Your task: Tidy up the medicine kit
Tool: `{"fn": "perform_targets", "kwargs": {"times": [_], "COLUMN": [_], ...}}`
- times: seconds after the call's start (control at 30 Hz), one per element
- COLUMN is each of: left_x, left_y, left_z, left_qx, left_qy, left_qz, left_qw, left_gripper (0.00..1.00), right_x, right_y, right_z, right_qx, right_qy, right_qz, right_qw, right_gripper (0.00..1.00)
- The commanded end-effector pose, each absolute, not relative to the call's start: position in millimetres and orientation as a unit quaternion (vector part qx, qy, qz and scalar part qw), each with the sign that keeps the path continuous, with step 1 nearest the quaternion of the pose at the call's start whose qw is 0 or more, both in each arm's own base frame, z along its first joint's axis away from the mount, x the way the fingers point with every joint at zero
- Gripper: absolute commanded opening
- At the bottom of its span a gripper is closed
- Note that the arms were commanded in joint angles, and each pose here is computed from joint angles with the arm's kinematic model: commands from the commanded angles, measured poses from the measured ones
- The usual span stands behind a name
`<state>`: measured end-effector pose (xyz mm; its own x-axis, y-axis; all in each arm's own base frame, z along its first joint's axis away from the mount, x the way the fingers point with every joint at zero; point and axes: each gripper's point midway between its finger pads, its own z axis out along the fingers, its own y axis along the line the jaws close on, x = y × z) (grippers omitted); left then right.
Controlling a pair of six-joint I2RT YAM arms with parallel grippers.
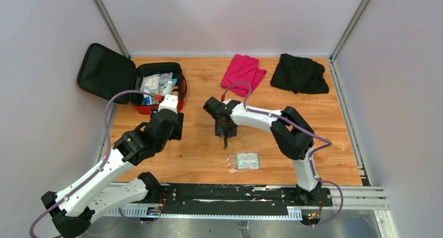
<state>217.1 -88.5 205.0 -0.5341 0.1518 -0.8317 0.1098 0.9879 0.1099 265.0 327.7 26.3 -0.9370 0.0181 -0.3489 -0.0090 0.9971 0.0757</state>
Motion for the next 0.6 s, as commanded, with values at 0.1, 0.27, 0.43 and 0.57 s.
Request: {"fn": "perform_targets", "kwargs": {"times": [0.1,0.27,0.43,0.57], "left_x": [219,220,220,220], "left_y": [-81,-82,-82,-83], "left_z": [203,202,202,201], "left_qx": [0.071,0.071,0.07,0.072], "left_qy": [0.873,0.873,0.873,0.873], "left_qz": [0.042,0.044,0.043,0.041], "left_qw": [0.481,0.48,0.48,0.48], "left_gripper": [0.65,0.65,0.65,0.65], "right_x": [248,251,245,241], "right_y": [304,310,312,308], "right_z": [6,4,2,6], "right_qx": [-0.029,-0.084,-0.189,-0.263], "right_qy": [0.989,0.988,0.975,0.956], "right_qz": [-0.026,-0.02,0.004,0.023], "right_qw": [0.141,0.132,0.119,0.127], "right_gripper": [0.36,0.22,0.15,0.07]}}
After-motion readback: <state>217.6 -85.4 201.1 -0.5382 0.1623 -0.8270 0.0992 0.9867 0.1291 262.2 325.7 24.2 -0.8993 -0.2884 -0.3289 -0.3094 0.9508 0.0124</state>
